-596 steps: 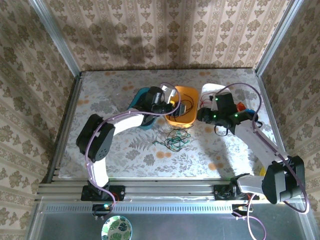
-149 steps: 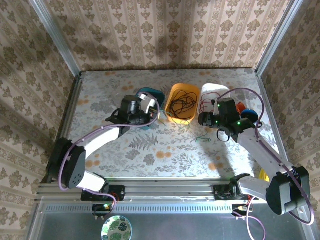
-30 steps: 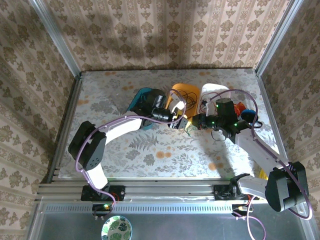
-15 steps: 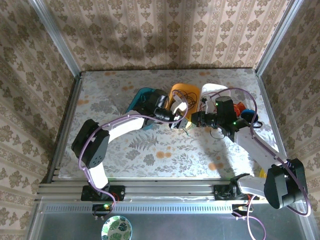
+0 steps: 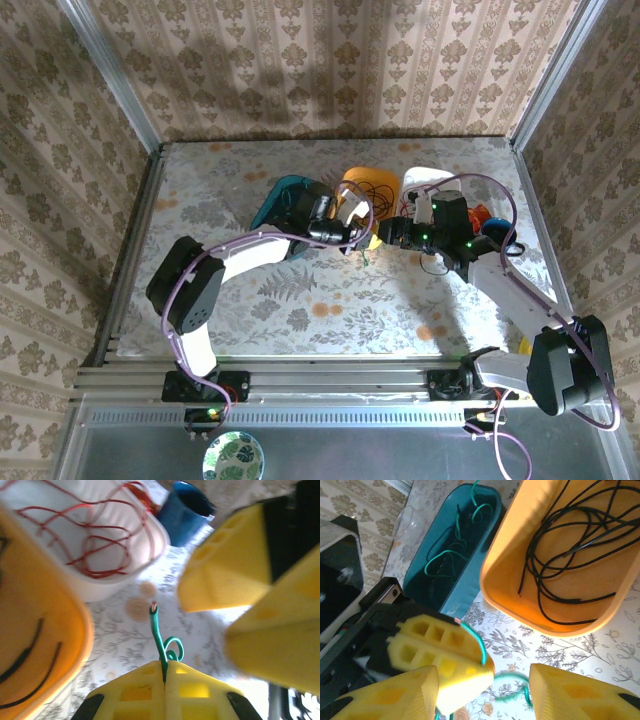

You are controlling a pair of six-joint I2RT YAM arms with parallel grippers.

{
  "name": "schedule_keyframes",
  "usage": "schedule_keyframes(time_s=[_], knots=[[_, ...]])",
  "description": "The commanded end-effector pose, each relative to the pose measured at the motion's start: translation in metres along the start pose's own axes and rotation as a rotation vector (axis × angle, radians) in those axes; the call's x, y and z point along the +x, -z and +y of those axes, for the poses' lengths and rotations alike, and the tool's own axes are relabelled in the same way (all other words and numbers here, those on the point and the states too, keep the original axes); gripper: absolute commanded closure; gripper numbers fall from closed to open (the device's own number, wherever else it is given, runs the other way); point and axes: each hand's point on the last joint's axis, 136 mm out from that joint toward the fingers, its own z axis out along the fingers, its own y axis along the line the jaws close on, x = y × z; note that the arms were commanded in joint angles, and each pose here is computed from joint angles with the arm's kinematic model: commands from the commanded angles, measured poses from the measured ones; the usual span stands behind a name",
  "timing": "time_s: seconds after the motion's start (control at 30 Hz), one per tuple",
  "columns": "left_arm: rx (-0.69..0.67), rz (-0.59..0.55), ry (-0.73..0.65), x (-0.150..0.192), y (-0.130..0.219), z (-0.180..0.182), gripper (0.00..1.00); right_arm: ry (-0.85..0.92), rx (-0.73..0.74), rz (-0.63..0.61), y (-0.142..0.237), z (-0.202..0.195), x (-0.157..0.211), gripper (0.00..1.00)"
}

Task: Untangle the cables

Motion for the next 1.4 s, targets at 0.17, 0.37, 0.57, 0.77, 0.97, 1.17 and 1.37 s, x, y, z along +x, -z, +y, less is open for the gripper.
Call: schedule_keyframes(time_s=[0.17,0.37,0.57,0.77,0.97,1.17,1.37], knots=[[-0.069,-0.272,0.098,-0.057,0.027,0.016,1.0,-0.04,0.036,0.102,-0.011,-0.013,0.015,0.47],[-0.041,-0.256,0.104,-0.055,0.026,0.012,1.0,-0.056,0.001,0.09,-0.021,-0.009,0.006,0.49],[-0.027,-0.241,0.111,-0.049,0.026,0.009,1.0,-0.073,-0.046,0.058,-0.025,0.0,-0.004,0.49],[-0.007,-0.239,0.101,-0.051,0.026,0.005,1.0,-0.08,-0.058,0.069,-0.03,0.002,-0.003,0.5],[0.017,-0.228,0.096,-0.05,0.024,0.0,1.0,-0.076,-0.065,0.044,-0.031,0.006,-0.01,0.52],[0.044,-0.227,0.085,-0.052,0.024,-0.006,1.0,-0.092,-0.06,0.063,-0.046,0.001,-0.01,0.6],[0.056,-0.234,0.079,-0.053,0.026,-0.009,1.0,-0.111,-0.037,0.052,-0.052,-0.006,-0.01,0.83]])
